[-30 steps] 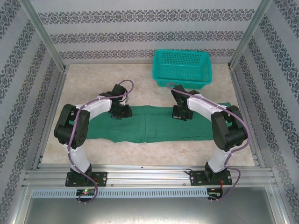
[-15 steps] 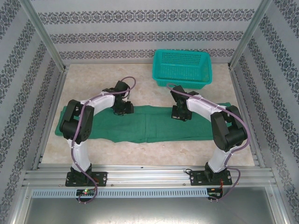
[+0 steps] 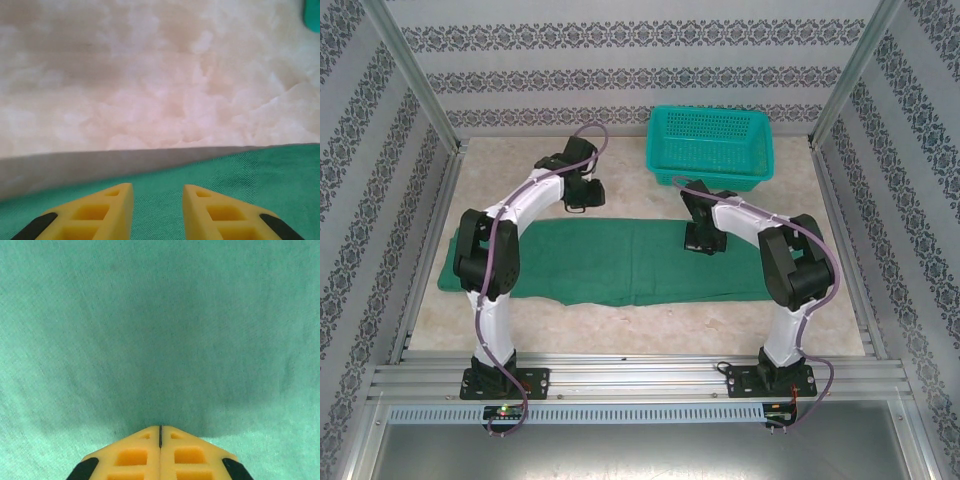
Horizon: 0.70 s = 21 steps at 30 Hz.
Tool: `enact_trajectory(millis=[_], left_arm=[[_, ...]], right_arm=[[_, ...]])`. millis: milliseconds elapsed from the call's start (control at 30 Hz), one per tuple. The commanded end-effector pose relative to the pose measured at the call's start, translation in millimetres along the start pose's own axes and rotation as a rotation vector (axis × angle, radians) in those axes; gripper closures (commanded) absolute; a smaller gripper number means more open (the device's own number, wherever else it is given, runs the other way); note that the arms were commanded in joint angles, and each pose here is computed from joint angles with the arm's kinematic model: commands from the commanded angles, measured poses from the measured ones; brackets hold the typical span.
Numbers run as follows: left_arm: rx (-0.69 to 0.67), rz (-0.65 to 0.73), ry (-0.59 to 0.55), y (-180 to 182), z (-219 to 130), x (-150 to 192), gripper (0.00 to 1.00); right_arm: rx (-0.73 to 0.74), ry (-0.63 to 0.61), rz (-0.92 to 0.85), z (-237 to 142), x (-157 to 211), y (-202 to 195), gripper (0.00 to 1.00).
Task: Roll up the long pants
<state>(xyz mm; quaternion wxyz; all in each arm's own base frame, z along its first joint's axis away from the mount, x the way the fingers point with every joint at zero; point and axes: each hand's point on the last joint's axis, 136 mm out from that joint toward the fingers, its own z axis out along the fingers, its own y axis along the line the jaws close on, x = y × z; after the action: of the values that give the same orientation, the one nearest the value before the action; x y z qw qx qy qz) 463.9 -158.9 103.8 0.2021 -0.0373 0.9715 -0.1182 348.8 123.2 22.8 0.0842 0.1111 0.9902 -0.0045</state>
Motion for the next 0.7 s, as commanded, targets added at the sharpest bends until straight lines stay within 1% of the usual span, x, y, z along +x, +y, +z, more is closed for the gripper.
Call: enact_trajectory(millis=[0, 100, 133, 167, 233, 267, 300, 333, 367, 400, 433, 467, 533, 600, 667], left_arm=[[-0.053, -0.008, 0.077, 24.0, -9.8, 35.9, 0.65], [-0.067, -0.017, 0.121, 35.0, -19.4, 66.6, 0.6], [-0.093, -0.013, 0.139, 42.3, -23.0, 78.0, 0.57], [-0.134, -0.013, 0.151, 53.9, -26.7, 90.3, 0.54], [-0.197, -0.022, 0.154, 76.0, -33.0, 109.7, 0.53], [-0.197, -0.039, 0.155, 83.5, -34.7, 117.5, 0.52], [-0.181, -0.054, 0.159, 87.1, -35.0, 122.9, 0.52], [-0.151, -0.066, 0.157, 86.8, -35.5, 126.5, 0.52], [-0.127, -0.07, 0.154, 85.2, -34.9, 128.8, 0.51], [-0.106, -0.068, 0.148, 82.2, -34.3, 128.7, 0.5], [-0.081, -0.066, 0.143, 78.0, -33.5, 127.1, 0.5], [-0.055, -0.063, 0.14, 73.3, -32.4, 125.7, 0.49], [-0.057, -0.076, 0.156, 73.7, -29.7, 126.7, 0.48], [-0.124, -0.119, 0.205, 87.5, -27.7, 133.9, 0.47], [-0.152, -0.196, 0.239, 103.7, -26.3, 142.8, 0.46]], right_arm=[[0.034, -0.022, 0.015, -3.3, -16.6, -12.5, 1.0], [0.046, 0.027, 0.058, -1.9, -16.9, -32.7, 1.0], [0.043, 0.046, 0.095, -1.0, -15.0, -46.6, 1.0], [0.042, 0.055, 0.142, -1.4, -12.9, -63.7, 0.97], [0.038, 0.053, 0.242, -6.1, -6.2, -101.3, 0.79], [0.033, 0.032, 0.286, -14.2, -2.5, -118.8, 0.72], [0.031, 0.015, 0.322, -20.4, 1.5, -134.7, 0.64], [0.043, -0.012, 0.362, -29.2, 5.8, -152.9, 0.47], [0.063, -0.036, 0.396, -37.7, 10.6, -169.6, 0.36], [0.084, -0.057, 0.424, -44.5, 14.5, -183.3, 0.26], [0.102, -0.077, 0.456, -50.2, 19.8, -197.2, 0.21], [0.107, -0.081, 0.491, -52.9, 25.4, -207.9, 0.2], [0.108, -0.073, 0.559, -53.6, 37.3, -224.0, 0.2], [0.108, -0.058, 0.63, -51.5, 46.3, -236.4, 0.19], [0.081, -0.054, 0.705, -48.0, 51.9, -245.2, 0.19]])
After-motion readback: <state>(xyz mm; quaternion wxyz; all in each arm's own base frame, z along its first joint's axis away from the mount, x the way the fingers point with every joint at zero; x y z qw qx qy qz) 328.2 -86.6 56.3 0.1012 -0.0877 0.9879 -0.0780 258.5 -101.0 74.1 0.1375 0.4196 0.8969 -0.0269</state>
